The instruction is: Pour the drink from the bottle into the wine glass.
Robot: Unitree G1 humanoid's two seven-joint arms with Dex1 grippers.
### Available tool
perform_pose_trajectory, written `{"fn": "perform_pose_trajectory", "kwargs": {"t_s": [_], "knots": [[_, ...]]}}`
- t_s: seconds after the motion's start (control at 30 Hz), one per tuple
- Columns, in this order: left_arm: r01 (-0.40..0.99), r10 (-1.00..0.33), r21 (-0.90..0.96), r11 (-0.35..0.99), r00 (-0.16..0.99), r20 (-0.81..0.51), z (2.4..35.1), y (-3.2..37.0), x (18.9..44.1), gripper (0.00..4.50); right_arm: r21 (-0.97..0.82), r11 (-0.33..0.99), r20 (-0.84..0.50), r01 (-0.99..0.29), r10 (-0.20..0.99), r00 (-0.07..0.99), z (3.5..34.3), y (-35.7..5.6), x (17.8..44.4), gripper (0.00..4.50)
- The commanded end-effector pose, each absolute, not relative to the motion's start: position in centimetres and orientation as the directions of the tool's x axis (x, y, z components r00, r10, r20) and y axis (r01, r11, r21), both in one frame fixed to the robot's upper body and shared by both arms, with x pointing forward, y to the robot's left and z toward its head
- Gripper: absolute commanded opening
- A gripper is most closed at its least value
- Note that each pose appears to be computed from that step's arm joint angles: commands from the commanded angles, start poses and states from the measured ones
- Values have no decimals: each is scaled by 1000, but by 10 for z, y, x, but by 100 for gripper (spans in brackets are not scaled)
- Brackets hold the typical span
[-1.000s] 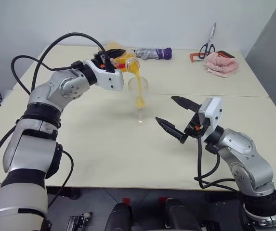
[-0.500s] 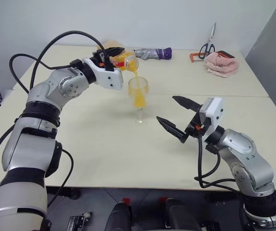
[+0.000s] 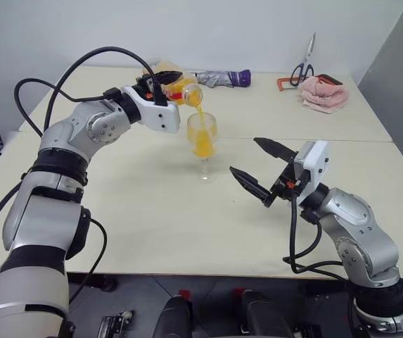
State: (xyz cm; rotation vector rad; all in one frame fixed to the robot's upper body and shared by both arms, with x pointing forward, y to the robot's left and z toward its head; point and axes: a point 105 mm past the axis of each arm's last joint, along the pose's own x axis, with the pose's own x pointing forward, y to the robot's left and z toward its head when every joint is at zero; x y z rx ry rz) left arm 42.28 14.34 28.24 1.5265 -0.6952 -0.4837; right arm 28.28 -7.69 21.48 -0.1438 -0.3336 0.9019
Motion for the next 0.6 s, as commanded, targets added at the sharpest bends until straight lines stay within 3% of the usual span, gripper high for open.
{"fn": "perform_pose_trajectory", "kwargs": {"t_s": [0.03,0.6], "knots": [[-225,-690,973,42,698,191,313,143,417,169,-274,623,269,-732,781,563,225,-80,278,450],[-238,-689,971,32,699,194,314,145,417,169,-272,606,257,-747,794,551,222,-77,277,450]]}}
